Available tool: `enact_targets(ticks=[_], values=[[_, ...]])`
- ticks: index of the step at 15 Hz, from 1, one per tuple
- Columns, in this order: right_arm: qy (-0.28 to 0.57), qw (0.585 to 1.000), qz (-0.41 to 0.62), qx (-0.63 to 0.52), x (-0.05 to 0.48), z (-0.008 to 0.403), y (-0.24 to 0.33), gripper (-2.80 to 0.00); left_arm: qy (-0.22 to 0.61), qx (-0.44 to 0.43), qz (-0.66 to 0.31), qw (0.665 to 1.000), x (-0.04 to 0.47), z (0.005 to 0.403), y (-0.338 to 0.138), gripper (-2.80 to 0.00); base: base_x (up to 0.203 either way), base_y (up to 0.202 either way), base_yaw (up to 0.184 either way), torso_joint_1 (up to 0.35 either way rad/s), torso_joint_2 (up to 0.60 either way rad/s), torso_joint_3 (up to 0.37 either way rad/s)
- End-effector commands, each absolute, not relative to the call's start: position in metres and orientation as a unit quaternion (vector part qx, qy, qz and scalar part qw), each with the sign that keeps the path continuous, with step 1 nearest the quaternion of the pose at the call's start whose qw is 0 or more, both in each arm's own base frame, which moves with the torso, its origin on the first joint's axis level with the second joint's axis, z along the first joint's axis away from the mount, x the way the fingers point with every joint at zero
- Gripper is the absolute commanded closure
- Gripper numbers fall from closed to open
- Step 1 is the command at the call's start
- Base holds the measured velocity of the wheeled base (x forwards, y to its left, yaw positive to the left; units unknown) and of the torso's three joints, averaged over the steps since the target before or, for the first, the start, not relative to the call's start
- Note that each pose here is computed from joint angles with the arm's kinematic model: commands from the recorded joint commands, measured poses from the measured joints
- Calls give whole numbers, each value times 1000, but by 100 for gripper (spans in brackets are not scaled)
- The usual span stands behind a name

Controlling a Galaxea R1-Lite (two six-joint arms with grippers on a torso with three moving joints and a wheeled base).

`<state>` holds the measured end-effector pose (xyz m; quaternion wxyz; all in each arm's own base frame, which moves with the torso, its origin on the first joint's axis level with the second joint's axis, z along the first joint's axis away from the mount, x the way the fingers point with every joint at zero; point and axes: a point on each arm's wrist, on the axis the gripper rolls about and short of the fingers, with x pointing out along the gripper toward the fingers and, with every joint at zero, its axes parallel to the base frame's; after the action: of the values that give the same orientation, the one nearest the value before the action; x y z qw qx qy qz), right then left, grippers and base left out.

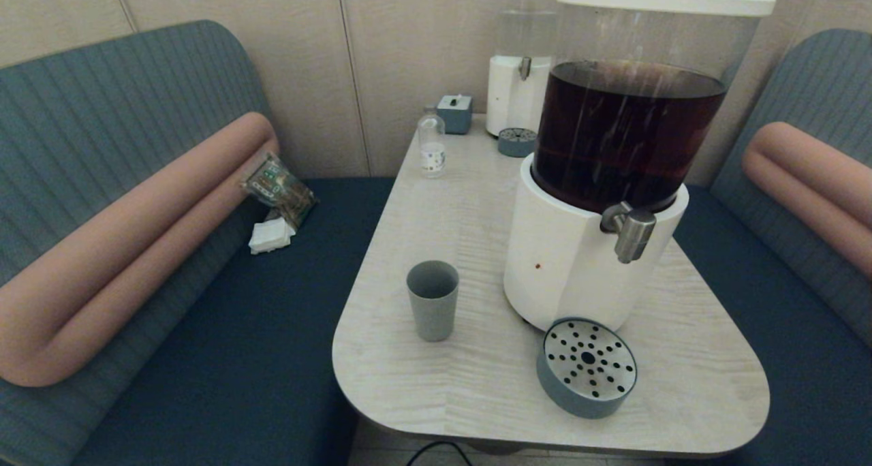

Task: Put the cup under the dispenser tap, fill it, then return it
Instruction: Pick up the cup

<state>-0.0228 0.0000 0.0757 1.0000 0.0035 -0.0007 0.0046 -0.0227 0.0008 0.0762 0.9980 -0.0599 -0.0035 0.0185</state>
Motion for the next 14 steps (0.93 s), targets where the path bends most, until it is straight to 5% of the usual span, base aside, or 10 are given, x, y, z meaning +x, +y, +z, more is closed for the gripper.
enact_targets(ticks=[1,14], values=[[0,1000,5,4,-23,75,0,0,-3,-61,19,998,-23,76,1,0,0,0,0,0,0,0],[-1,1000,5,3,-23,76,0,0,-4,-64,20,998,-23,76,1,0,0,0,0,0,0,0]])
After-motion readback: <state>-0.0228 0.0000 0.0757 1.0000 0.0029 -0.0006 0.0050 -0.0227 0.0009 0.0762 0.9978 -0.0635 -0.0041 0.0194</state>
